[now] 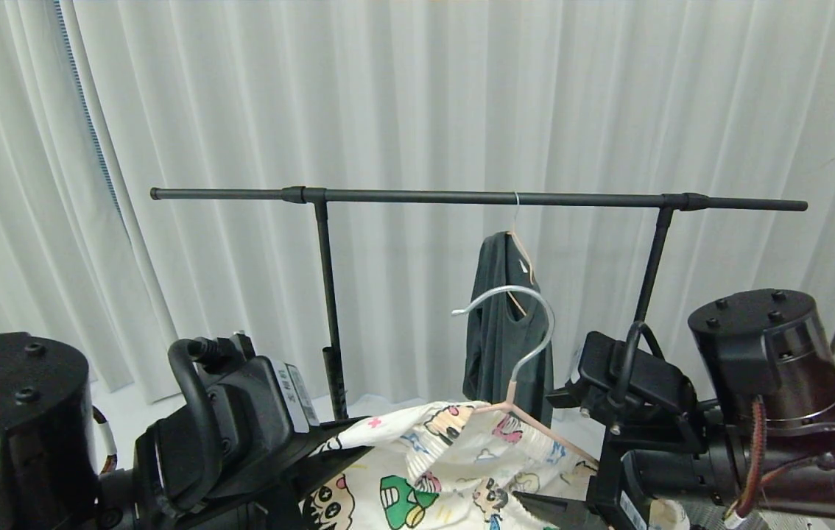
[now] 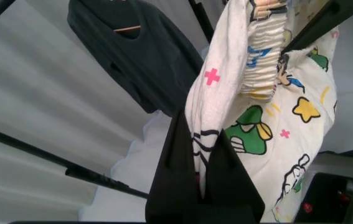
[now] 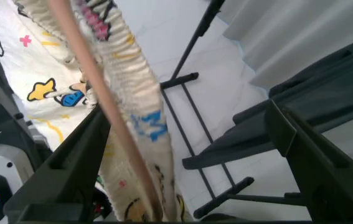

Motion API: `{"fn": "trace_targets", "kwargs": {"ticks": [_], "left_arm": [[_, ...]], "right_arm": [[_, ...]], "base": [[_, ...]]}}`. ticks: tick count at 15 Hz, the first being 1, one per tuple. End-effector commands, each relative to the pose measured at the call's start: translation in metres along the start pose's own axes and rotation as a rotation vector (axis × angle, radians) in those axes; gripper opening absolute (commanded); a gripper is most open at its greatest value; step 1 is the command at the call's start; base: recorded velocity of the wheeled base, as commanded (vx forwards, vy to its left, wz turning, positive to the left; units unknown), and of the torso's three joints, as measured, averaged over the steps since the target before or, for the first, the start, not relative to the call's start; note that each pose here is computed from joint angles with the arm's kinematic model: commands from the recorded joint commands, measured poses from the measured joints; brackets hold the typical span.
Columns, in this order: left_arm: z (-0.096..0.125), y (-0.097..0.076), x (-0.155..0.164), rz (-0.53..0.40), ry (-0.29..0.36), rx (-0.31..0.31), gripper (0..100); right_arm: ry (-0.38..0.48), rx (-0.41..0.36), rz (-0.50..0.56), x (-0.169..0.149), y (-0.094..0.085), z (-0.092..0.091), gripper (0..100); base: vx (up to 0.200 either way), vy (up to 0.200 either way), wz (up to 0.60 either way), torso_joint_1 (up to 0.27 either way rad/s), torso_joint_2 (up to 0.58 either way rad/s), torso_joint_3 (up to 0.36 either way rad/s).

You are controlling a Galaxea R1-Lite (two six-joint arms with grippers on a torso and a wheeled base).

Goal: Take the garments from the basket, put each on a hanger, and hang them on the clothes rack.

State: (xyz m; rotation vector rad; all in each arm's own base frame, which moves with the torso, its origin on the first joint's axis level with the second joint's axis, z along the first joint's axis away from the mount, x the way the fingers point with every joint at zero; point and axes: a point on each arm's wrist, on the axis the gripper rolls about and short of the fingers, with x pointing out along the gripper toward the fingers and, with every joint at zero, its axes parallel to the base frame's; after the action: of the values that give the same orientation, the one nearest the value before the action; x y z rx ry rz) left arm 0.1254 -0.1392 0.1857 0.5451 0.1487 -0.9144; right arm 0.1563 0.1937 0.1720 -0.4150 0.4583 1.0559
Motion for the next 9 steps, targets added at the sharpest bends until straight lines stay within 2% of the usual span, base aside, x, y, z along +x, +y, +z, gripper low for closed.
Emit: {"fn": "trace_targets", "kwargs": {"ticks": [1,5,6,9], "left_arm": [[0.0008,-0.0005,-0.0001,-0.002,-0.004,0.002,0],[0.0017,-0.0001,-0.0001,0.002,-0.012,0.003,0],[0.0020,0.0000,0.0002,0.003,-0.015,0.003,0],[0.0023,0.0001,-0.0001,0.005,-0.020,0.003,0]], "right_arm": [[0.007,0.001,0.014,0.0001,0.0009,-0.0010,100],[0.011,-0.002,0.037,-0.0016,0.0022,-0.0019,100],[0.011,-0.003,0.039,-0.0015,0.0029,-0.0018,0],[0.003,-0.006,0.047,-0.0021,0.0050,-0.0002,0]], "base": [[0.000,0.000,0.00,0.000,0.00,0.000],[0.000,0.000,0.00,0.000,0.00,0.000],[0.000,0.000,0.00,0.000,0.00,0.000],[0.000,0.000,0.00,0.000,0.00,0.000]]}}
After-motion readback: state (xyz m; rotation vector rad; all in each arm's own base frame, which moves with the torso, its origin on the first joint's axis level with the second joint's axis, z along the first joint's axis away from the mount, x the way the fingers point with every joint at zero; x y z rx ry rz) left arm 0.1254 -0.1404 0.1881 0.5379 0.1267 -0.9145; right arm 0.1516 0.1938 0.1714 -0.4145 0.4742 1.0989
